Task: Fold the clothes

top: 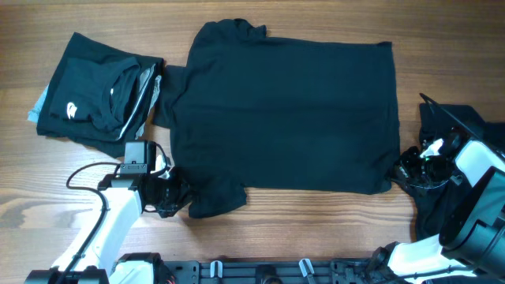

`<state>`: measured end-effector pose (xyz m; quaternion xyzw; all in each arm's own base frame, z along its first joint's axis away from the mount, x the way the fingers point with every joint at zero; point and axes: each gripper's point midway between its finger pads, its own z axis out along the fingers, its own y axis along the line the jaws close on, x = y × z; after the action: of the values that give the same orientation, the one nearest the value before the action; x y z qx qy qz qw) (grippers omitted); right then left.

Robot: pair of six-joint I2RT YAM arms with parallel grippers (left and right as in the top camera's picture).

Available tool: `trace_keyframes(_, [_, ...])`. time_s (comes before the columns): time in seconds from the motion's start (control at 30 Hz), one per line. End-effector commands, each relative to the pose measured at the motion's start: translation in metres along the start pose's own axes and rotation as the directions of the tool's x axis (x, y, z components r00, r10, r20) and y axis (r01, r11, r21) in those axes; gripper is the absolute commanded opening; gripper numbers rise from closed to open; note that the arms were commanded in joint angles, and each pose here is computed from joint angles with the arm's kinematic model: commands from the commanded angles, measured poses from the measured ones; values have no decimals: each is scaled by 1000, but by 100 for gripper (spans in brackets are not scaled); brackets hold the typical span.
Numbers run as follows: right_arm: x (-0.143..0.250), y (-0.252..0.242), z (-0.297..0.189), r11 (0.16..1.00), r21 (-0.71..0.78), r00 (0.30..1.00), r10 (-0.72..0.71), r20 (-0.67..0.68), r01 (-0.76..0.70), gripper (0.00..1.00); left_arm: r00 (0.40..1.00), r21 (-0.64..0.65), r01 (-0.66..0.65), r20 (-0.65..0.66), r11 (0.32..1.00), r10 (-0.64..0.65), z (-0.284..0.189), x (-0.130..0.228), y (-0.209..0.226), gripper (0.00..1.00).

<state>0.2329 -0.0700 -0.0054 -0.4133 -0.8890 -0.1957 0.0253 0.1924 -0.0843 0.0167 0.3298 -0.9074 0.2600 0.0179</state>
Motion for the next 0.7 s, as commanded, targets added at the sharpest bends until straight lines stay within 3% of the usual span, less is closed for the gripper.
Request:
trace_keyframes(0.0, [2,3,-2,1000,5,1000,-11,-27,11,4,999,61,-31,-12,998,32,-6,1,-15,4])
trace_keyframes(0.13, [5,13,-24,999,-4,999,-35,-12,35,5,999,108,-47,-18,993,49,-13,-1,-30,4])
trace_keyframes(0.3, [20,24,-51,996,-39,996,-84,8,84,4,991,156,-127,68,980,118,-35,-16,-58,4])
trace_keyframes(0.67, [37,29,-76,995,-47,995,-83,63,86,4,944,141,-262,245,955,223,-79,-32,-84,4])
